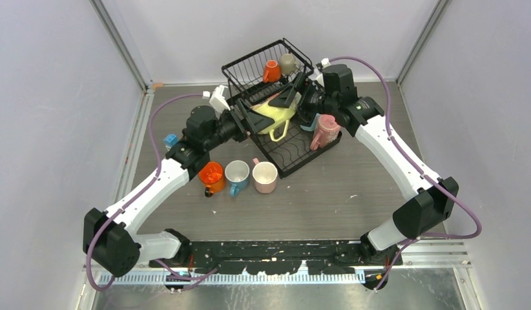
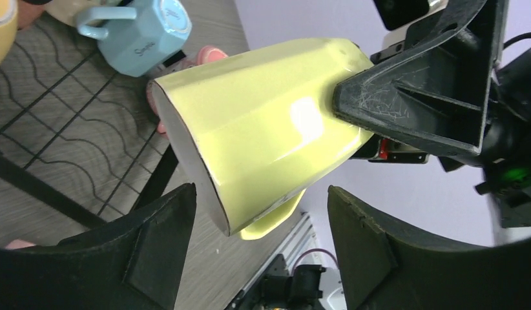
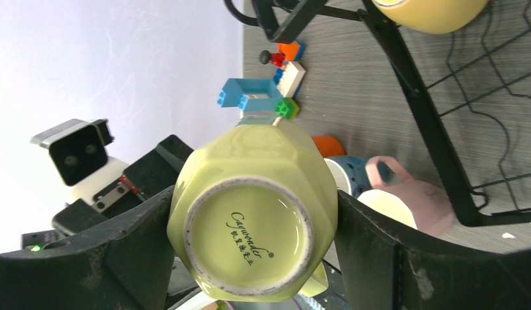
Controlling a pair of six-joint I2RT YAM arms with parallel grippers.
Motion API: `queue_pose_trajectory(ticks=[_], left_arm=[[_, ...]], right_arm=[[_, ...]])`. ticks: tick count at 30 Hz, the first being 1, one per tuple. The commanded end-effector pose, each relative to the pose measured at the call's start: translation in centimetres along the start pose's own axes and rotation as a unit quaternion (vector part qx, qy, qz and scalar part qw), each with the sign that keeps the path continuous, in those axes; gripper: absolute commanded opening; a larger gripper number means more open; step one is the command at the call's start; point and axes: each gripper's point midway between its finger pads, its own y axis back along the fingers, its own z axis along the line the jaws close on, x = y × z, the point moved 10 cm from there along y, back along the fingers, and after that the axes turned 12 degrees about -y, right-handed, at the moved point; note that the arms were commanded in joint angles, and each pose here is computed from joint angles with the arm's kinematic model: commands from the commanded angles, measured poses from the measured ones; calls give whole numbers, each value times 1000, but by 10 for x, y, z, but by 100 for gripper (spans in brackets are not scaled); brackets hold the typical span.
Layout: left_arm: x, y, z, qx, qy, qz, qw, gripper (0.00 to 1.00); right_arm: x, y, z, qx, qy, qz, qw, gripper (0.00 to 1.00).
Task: Unload the cups from the dish rack
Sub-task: Place the cup at the center of the board.
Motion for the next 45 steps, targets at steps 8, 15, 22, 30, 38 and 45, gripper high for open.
queue_pose_trajectory(ticks=[8, 15, 22, 30, 38, 45], left_arm=[[-31, 19, -29, 134, 27, -74, 988, 61], [-38, 24, -38, 169, 17, -92, 981, 55], [-39, 21, -38, 175, 14, -92, 980, 47], [-39, 16, -37, 181, 15, -85, 980, 38], [-37, 12, -35, 180, 18, -76, 981, 35], [-38, 11, -34, 182, 30, -79, 980, 46]], right_arm=[[-4, 33, 57, -190, -16, 30, 981, 34], [-3, 29, 56, -209, -37, 55, 976, 35], [-2, 25, 52, -213, -54, 65, 973, 35], [-1, 22, 49, -218, -66, 73, 971, 35], [-1, 20, 47, -219, -70, 74, 970, 36], [-1, 16, 44, -215, -69, 74, 971, 35]])
